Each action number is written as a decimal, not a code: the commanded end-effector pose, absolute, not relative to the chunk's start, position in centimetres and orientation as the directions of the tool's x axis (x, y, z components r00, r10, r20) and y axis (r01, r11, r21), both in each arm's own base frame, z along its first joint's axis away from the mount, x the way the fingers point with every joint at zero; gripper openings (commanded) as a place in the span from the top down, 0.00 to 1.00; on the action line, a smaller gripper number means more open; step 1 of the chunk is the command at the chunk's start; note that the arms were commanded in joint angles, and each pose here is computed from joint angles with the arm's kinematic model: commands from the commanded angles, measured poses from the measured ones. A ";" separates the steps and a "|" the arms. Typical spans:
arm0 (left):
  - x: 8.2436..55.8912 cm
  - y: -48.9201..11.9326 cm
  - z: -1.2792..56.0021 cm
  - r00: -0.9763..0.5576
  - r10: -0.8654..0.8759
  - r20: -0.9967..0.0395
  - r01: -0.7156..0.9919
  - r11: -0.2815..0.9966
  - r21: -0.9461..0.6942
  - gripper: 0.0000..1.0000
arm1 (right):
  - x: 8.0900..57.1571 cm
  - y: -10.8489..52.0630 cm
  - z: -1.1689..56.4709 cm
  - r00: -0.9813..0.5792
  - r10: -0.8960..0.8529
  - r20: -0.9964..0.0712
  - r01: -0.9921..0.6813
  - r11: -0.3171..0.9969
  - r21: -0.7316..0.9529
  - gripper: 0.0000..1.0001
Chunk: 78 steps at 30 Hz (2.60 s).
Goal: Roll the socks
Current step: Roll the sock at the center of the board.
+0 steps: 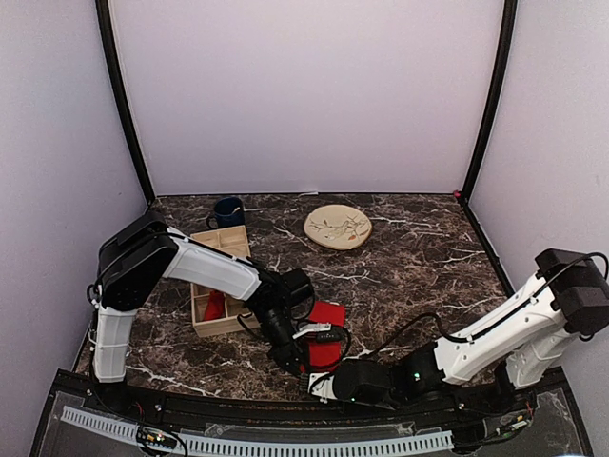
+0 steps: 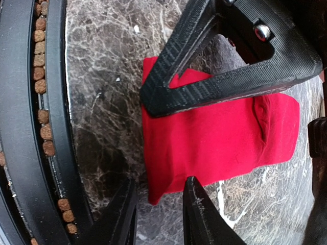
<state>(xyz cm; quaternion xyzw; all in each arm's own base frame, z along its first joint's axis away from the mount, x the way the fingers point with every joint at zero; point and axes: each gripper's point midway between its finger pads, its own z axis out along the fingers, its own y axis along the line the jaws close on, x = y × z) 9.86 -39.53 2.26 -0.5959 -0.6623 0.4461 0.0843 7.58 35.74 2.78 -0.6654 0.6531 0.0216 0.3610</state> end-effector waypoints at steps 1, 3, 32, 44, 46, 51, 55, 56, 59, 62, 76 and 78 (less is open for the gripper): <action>9.9 -39.4 2.7 -0.278 0.866 -0.417 0.695 -0.118 -0.710 1.00 | 8.0 36.8 3.1 0.151 -0.845 -0.514 -0.891 0.109 -0.441 0.72; 9.8 -39.3 2.6 -0.278 0.868 -0.412 0.692 -0.116 -0.713 1.00 | 8.1 36.8 2.9 0.151 -0.848 -0.509 -0.894 0.103 -0.436 0.73; 10.6 -39.2 2.4 -0.314 0.871 -0.379 0.679 -0.073 -0.730 0.86 | 8.5 35.4 0.3 0.095 -0.905 -0.415 -0.948 0.045 -0.314 1.00; 11.6 -39.1 2.8 -0.336 0.864 -0.375 0.709 -0.031 -0.705 0.65 | 8.8 35.2 0.4 0.038 -0.900 -0.435 -0.958 0.091 -0.273 1.00; 11.7 -39.0 2.9 -0.342 0.861 -0.376 0.713 -0.023 -0.700 0.64 | 8.8 35.2 0.4 0.033 -0.899 -0.436 -0.958 0.095 -0.270 1.00; 12.5 -38.8 2.5 -0.348 0.862 -0.369 0.746 0.016 -0.666 0.62 | 9.0 35.0 0.5 0.022 -0.897 -0.441 -0.956 0.110 -0.272 1.00; 13.0 -38.1 1.7 -0.354 0.872 -0.337 0.760 0.058 -0.648 0.60 | 9.1 35.0 0.6 0.015 -0.896 -0.444 -0.954 0.120 -0.274 1.00; 12.9 -37.9 1.5 -0.355 0.876 -0.327 0.761 0.067 -0.646 0.60 | 9.1 35.0 0.5 0.013 -0.896 -0.445 -0.954 0.122 -0.274 1.00; 13.1 -37.4 1.1 -0.362 0.881 -0.306 0.762 0.091 -0.641 0.60 | 9.1 35.3 0.6 0.011 -0.895 -0.446 -0.954 0.125 -0.273 1.00; 13.2 -36.9 0.8 -0.368 0.885 -0.286 0.762 0.111 -0.638 0.60 | 9.3 35.3 0.6 0.004 -0.895 -0.447 -0.953 0.133 -0.274 1.00; 13.6 -36.5 2.2 -0.396 0.866 -0.304 0.755 0.118 -0.645 0.61 | 10.1 35.7 1.1 -0.030 -0.884 -0.467 -0.947 0.174 -0.268 1.00; 13.7 -36.6 2.8 -0.408 0.854 -0.323 0.748 0.110 -0.655 0.61 | 10.1 35.7 1.0 -0.033 -0.884 -0.467 -0.948 0.175 -0.265 1.00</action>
